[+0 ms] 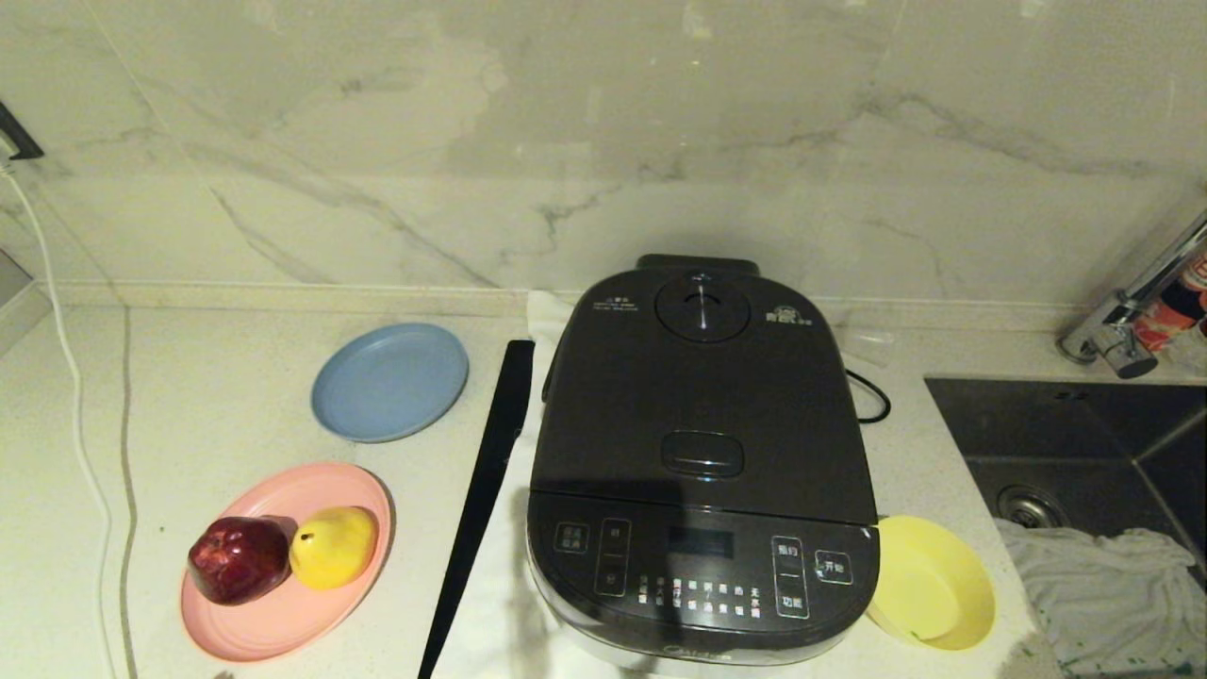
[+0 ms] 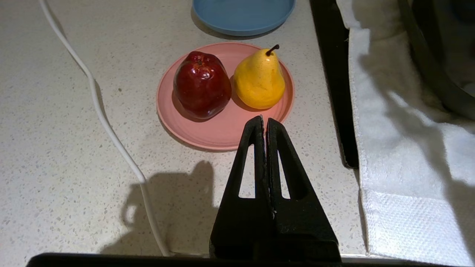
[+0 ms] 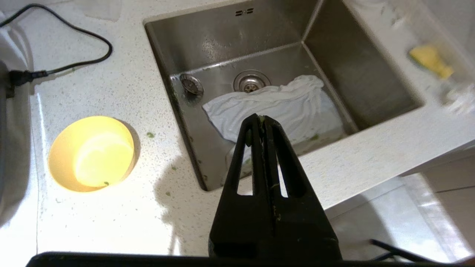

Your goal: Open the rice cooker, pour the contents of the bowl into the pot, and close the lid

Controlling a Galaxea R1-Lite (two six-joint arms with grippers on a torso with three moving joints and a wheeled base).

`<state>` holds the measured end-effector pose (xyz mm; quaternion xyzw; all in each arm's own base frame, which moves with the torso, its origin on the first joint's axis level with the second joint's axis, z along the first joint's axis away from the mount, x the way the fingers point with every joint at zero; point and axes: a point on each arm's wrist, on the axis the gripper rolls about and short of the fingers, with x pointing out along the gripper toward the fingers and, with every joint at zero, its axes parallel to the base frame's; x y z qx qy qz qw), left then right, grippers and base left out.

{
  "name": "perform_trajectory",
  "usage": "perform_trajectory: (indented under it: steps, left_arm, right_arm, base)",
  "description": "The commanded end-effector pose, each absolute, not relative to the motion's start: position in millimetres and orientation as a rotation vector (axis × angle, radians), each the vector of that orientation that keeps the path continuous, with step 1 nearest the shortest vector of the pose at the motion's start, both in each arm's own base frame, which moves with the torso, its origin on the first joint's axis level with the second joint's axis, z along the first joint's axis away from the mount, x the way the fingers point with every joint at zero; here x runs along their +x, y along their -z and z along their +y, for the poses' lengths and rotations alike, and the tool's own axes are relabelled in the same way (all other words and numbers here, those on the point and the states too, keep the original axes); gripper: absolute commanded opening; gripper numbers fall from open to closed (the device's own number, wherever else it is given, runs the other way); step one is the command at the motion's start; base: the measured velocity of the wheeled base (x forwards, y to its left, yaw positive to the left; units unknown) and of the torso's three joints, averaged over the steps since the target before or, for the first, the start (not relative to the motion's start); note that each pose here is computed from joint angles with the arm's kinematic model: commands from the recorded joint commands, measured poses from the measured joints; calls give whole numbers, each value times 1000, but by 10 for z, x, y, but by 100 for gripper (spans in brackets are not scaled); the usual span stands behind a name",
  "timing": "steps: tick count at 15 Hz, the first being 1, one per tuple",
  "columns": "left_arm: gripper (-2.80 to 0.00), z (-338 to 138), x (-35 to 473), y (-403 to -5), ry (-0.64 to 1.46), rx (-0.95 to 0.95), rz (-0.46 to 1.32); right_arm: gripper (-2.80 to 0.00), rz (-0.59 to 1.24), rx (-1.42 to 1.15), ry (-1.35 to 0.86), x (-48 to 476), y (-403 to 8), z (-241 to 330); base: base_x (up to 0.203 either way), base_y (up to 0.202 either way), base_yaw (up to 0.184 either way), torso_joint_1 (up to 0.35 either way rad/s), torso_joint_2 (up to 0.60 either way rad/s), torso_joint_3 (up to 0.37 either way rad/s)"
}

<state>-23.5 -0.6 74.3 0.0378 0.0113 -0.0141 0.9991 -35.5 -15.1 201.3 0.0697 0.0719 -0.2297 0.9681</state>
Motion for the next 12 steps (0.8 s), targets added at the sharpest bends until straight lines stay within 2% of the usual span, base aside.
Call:
perform_trajectory:
  steps: [1, 7, 10, 12]
  left_arm:
    - [-280, -6, -234, -743, 29, 76, 23]
    - [-280, -6, -234, -743, 29, 76, 23]
    - [-280, -6, -234, -743, 29, 76, 23]
    - [-280, -6, -234, -743, 29, 76, 23]
  right_arm:
    - [-280, 119, 138, 466, -348, -1769, -143]
    - [-280, 79, 26, 540, -500, -1534, -104]
    - [-280, 97, -3, 370, -470, -1052, -77]
    - [-280, 49, -10, 215, -345, -924, -46]
  base:
    - [0, 0, 0, 0, 0, 0]
    - [0, 0, 0, 0, 0, 0]
    - [0, 0, 0, 0, 0, 0]
    - [0, 0, 0, 0, 0, 0]
